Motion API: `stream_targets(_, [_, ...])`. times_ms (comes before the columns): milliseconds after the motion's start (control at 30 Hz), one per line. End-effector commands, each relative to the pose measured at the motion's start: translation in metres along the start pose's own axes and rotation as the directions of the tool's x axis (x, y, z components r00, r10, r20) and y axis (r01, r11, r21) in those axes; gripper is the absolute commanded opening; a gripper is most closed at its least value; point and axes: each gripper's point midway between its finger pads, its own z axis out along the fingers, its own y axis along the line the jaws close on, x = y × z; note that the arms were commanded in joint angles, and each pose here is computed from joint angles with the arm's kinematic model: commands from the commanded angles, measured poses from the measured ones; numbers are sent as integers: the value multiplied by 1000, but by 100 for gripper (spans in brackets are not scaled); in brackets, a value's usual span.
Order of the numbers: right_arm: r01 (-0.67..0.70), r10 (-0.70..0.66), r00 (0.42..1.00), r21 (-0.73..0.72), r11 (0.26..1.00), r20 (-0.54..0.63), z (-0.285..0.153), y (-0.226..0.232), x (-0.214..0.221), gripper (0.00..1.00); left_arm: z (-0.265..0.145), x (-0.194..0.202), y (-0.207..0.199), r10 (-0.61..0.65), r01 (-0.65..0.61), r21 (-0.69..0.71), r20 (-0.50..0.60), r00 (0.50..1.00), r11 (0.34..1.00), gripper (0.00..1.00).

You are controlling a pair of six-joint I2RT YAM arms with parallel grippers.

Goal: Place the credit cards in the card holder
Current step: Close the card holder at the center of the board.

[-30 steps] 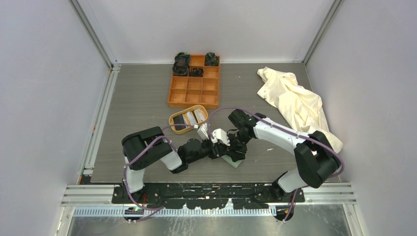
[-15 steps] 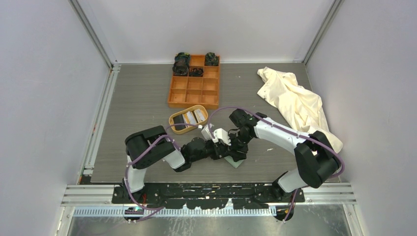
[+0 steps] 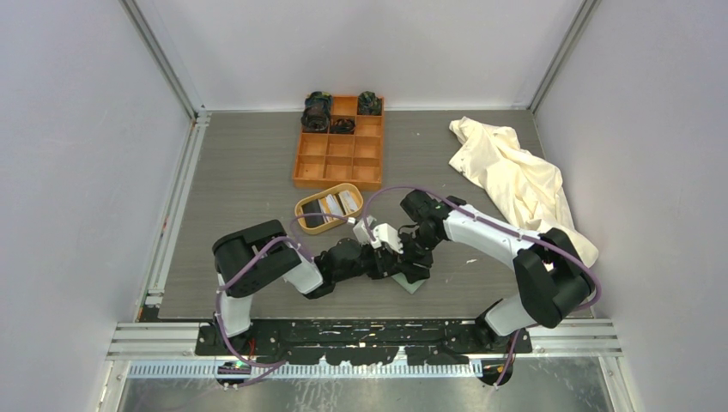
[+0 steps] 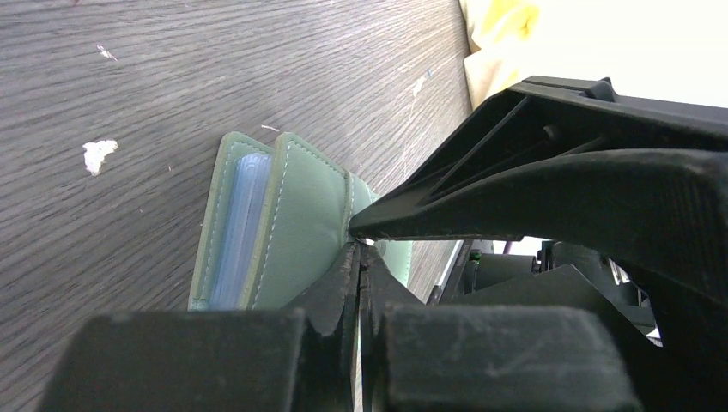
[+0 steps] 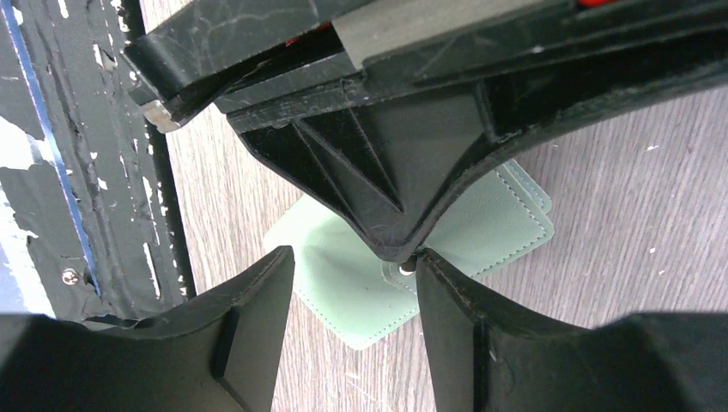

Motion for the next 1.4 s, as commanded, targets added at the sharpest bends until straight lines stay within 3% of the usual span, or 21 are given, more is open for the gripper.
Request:
stream_targets(0, [-75, 77, 997, -98, 992, 16, 1, 20, 1, 60, -2, 9, 25, 42, -45, -101, -29, 999, 994, 0])
stream_targets(200, [-97, 105, 992, -95, 991, 75, -9, 15, -8, 72, -1, 13, 36, 34, -40, -133, -47, 998, 990, 0])
stream_targets(633, [-183, 197, 956, -84, 980, 218, -33, -5, -29, 70, -4, 12, 47, 17, -25, -164, -48, 999, 986, 0])
stream_targets(733, [-195, 205, 955, -64, 979, 213, -33, -9, -26, 66, -4, 11, 48, 14, -22, -163, -45, 999, 986, 0])
stream_targets(867, [-204, 206, 965, -32, 978, 163, -28, -17, -15, 37, -5, 11, 48, 14, -21, -164, -47, 999, 986, 0])
stream_targets(900, [-204, 206, 967, -27, 979, 151, -26, -18, -13, 33, -5, 11, 48, 14, -21, -164, -45, 999, 986, 0])
stream_targets(1367, [-131, 130, 991, 38, 991, 37, -5, -26, 4, 13, -3, 10, 47, 10, -18, -161, -48, 999, 987, 0])
